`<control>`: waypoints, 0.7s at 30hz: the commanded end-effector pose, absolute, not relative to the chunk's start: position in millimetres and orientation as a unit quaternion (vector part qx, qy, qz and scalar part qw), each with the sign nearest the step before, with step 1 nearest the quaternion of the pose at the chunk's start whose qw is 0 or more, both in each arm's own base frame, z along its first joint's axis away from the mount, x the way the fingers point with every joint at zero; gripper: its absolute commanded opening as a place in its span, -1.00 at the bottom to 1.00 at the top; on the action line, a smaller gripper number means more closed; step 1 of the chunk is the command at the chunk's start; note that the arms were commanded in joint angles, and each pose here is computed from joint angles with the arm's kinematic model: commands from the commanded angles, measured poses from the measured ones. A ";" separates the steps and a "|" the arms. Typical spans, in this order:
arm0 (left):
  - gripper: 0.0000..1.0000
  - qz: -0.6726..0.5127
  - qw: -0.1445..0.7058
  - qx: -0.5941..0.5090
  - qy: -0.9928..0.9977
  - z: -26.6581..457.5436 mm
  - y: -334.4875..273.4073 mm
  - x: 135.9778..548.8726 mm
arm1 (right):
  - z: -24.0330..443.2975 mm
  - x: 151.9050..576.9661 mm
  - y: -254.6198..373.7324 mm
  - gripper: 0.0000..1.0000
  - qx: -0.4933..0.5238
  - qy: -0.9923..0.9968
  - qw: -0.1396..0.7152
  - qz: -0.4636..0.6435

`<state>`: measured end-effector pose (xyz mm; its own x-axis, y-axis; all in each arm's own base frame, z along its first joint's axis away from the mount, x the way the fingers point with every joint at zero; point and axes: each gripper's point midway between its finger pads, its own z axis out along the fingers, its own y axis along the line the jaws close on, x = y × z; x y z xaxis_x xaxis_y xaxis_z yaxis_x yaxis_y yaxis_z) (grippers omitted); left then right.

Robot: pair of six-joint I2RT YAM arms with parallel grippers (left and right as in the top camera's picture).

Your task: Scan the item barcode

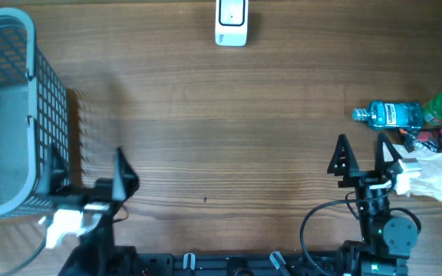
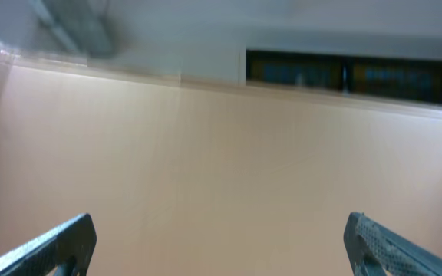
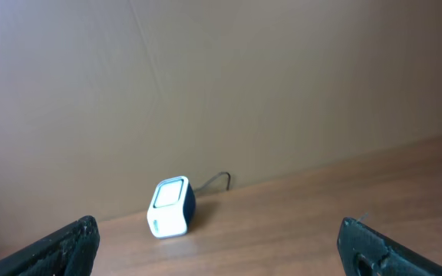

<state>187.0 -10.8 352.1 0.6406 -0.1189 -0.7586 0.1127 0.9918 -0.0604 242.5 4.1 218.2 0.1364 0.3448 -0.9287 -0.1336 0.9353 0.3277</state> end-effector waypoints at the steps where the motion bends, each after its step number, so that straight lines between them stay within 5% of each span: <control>1: 1.00 -0.084 0.887 -0.008 0.455 319.9 -14.1 202.9 | 212.7 243.1 2.2 1.00 0.075 0.646 0.746 0.140; 21: 1.00 -0.069 0.781 -0.020 0.621 232.1 -13.3 243.2 | 167.1 247.7 -24.9 1.00 0.153 0.703 0.689 0.089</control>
